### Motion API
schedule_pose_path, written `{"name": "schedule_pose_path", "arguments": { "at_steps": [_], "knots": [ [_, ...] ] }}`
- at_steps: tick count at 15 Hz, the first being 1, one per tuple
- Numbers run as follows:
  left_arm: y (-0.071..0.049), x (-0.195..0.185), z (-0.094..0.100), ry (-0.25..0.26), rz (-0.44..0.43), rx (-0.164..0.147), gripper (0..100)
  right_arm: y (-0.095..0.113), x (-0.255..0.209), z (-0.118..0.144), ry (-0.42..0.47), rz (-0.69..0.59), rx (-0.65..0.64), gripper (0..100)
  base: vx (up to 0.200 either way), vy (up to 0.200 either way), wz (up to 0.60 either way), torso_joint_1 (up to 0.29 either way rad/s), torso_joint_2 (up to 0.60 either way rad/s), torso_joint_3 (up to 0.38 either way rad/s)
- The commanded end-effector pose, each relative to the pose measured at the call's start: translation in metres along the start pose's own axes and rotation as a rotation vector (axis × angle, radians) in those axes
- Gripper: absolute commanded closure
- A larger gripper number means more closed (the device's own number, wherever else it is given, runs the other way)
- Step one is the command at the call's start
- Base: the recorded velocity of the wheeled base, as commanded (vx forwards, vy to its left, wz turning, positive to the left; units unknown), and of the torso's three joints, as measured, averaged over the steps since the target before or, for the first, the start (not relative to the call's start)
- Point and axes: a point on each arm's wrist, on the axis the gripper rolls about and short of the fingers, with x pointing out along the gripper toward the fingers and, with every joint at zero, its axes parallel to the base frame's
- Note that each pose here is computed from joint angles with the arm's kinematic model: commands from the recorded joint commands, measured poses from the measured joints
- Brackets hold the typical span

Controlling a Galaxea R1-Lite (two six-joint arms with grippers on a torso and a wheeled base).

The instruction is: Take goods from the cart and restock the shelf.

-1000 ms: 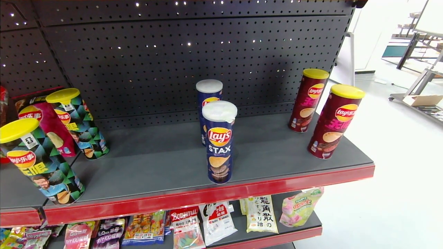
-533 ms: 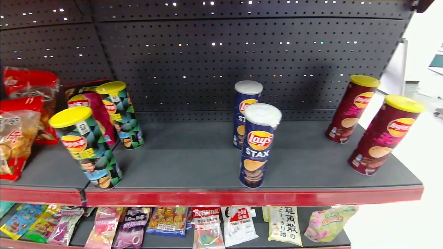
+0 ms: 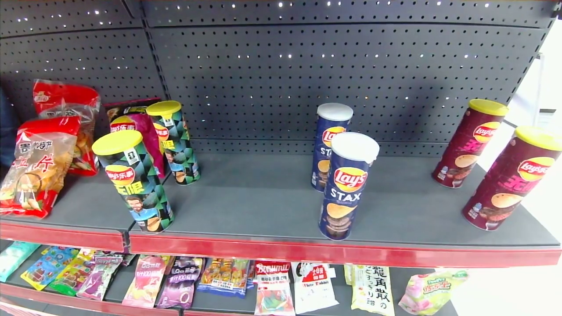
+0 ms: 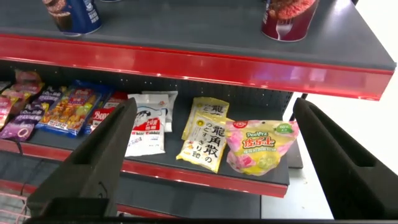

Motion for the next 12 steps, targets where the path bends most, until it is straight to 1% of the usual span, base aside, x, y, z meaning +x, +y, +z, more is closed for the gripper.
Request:
{"name": "schedule_pose_path", "arguments": {
  "at_steps": [1,2,5,9,10,11,12],
  "knots": [
    [0.0,-0.001,-0.002,-0.003,-0.001,-0.001,0,0.0,0.0,0.0,-0.002,0.001,-0.003,0,0.0,0.0,0.0,0.0,0.0,0.0],
    [0.0,0.0,-0.003,0.0,-0.002,0.0,0,0.0,0.0,0.0,0.0,0.001,-0.001,0,0.0,0.0,0.0,0.0,0.0,0.0],
    [0.0,0.002,-0.009,0.021,-0.001,0.003,0,0.0,0.0,0.0,-0.002,0.001,0.002,0,0.0,0.0,-0.6,0.001,0.0,-0.002],
    [0.0,0.003,-0.01,0.026,0.0,0.002,0,0.0,0.0,0.0,0.001,0.001,0.002,0,0.0,0.0,0.0,0.0,0.0,0.0],
    [0.001,0.004,-0.012,0.037,-0.001,0.004,0,0.0,0.0,0.0,0.0,0.001,0.004,0,0.0,0.0,0.0,0.0,0.0,0.0],
    [0.001,0.005,-0.013,0.044,0.007,0.004,0,0.0,0.0,0.0,0.0,0.001,0.004,0,0.0,0.0,0.0,0.0,0.0,0.0],
    [0.001,0.005,-0.013,0.052,0.039,0.005,0,0.0,0.0,0.0,-0.002,0.001,0.004,0,0.0,0.0,0.0,0.0,0.0,0.0]
  ]
}}
